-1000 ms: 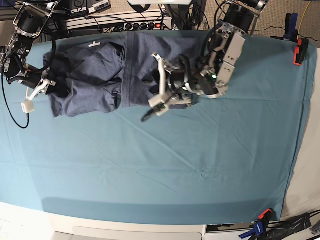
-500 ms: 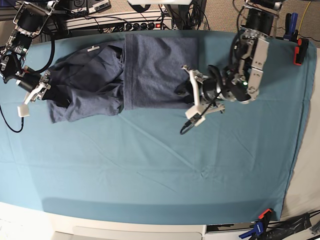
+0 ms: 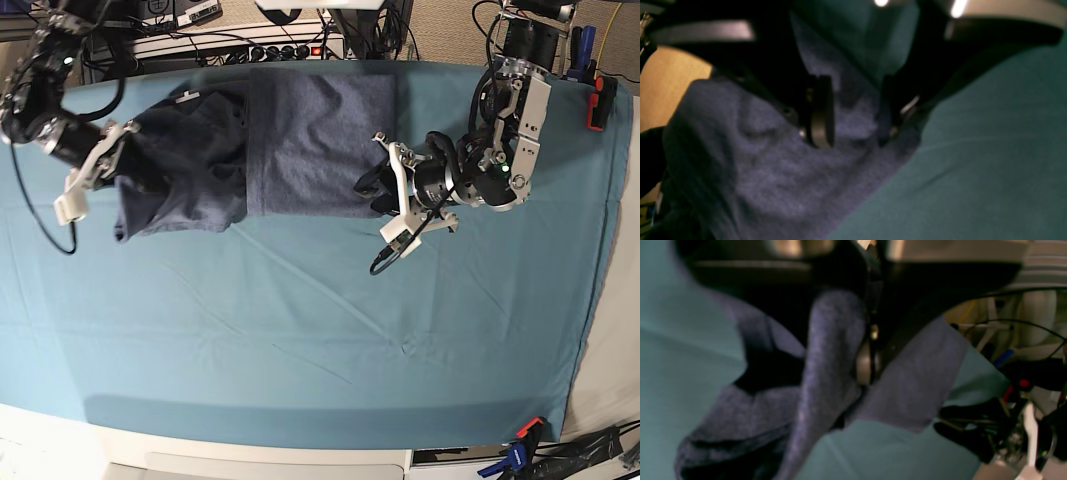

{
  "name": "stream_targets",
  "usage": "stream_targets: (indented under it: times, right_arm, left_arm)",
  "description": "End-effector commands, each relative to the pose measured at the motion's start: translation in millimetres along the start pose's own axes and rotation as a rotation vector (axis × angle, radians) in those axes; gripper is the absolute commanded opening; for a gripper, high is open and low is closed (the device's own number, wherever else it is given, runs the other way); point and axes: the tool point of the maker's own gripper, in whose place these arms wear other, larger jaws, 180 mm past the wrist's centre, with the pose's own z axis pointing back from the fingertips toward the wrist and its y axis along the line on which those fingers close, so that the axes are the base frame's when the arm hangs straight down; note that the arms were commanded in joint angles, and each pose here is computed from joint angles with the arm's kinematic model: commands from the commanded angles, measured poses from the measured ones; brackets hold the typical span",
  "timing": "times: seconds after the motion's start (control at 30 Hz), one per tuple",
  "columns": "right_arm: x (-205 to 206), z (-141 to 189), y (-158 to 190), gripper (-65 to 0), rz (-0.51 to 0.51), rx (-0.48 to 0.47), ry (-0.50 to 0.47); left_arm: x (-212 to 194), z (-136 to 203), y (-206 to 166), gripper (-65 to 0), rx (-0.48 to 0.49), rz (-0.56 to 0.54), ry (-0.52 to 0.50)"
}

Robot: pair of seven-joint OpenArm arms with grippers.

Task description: Fold the T-shirt properly

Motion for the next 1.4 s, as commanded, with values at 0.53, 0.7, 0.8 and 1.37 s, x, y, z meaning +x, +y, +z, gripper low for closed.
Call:
stream_targets:
  times: [0.53, 0.7, 0.8, 1.37]
  right_arm:
    - [4.6, -32.5, 59.0, -65.0, 0.051, 0.067, -0.071]
    - [-22.6, -59.1, 75.4, -65.0, 0.101, 0.076, 0.068]
    - [-35.7, -73.3, 87.5, -65.0, 0.128, 0.099, 0.132]
    - [-40.3, -111.3, 144.2, -65.0, 0.187, 0.199, 0.148]
  left_arm:
    - [16.2, 5.0, 0.9, -40.9, 0.000, -0.019, -0.051]
    - [16.2, 5.0, 1.1, -40.9, 0.000, -0.019, -0.051]
    - [16.0, 5.0, 1.4, -40.9, 0.002, -0.020, -0.049]
    - [16.0, 4.9, 1.3, -40.9, 0.002, -0.021, -0.049]
